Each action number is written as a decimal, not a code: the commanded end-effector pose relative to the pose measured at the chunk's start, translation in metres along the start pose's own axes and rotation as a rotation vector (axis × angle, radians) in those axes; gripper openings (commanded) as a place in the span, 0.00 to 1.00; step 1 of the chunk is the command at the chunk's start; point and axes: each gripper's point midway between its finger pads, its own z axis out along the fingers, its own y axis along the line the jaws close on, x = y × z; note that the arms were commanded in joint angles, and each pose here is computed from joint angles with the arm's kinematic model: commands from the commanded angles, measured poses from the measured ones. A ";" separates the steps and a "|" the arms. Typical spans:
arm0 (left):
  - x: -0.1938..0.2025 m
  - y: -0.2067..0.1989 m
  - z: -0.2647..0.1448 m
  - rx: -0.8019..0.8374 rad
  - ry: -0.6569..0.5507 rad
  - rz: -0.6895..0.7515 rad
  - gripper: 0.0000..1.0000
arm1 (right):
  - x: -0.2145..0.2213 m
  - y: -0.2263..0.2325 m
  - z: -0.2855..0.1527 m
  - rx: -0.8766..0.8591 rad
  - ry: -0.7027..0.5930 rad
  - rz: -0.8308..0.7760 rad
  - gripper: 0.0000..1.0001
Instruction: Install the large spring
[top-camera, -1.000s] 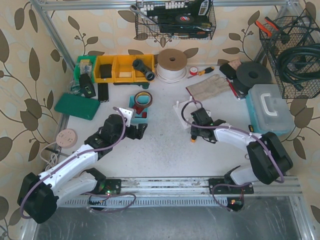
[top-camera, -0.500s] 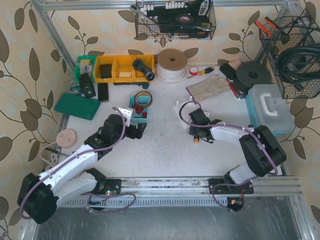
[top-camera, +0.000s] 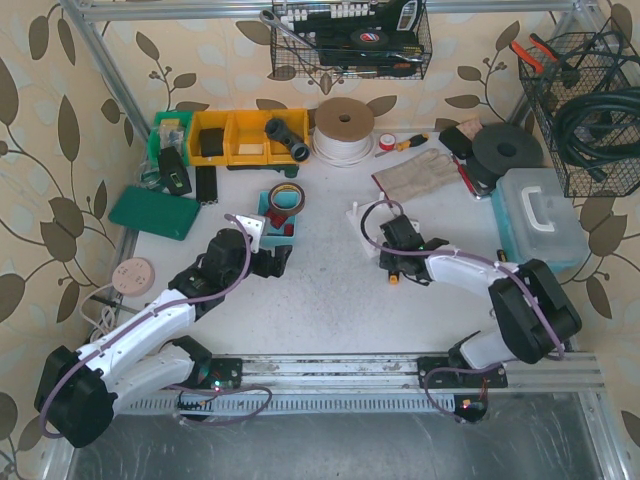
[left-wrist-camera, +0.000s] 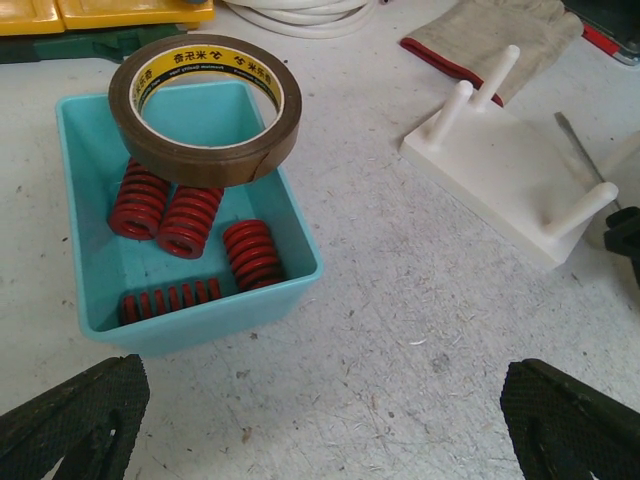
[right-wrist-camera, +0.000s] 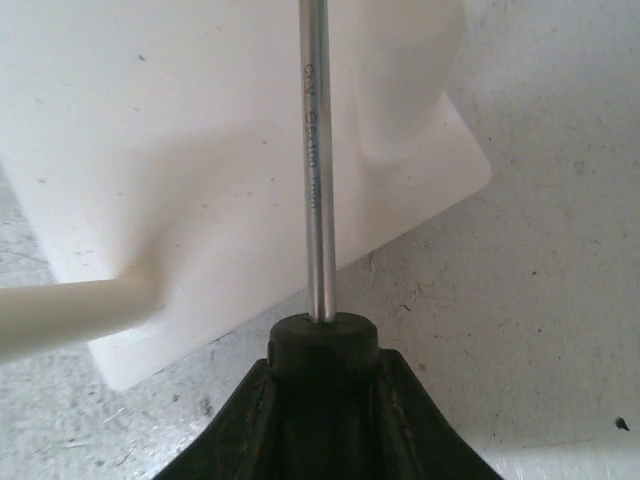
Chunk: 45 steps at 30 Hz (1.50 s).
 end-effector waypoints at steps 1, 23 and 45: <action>-0.003 0.001 -0.004 -0.017 -0.027 0.023 0.98 | -0.013 0.011 -0.021 -0.064 -0.041 -0.011 0.02; -0.001 0.007 -0.004 -0.043 -0.031 0.018 0.97 | -0.072 -0.086 -0.075 0.171 -0.237 -0.006 0.00; -0.001 0.007 -0.006 -0.044 -0.041 0.012 0.97 | -0.153 -0.127 0.033 0.555 0.076 -0.278 0.09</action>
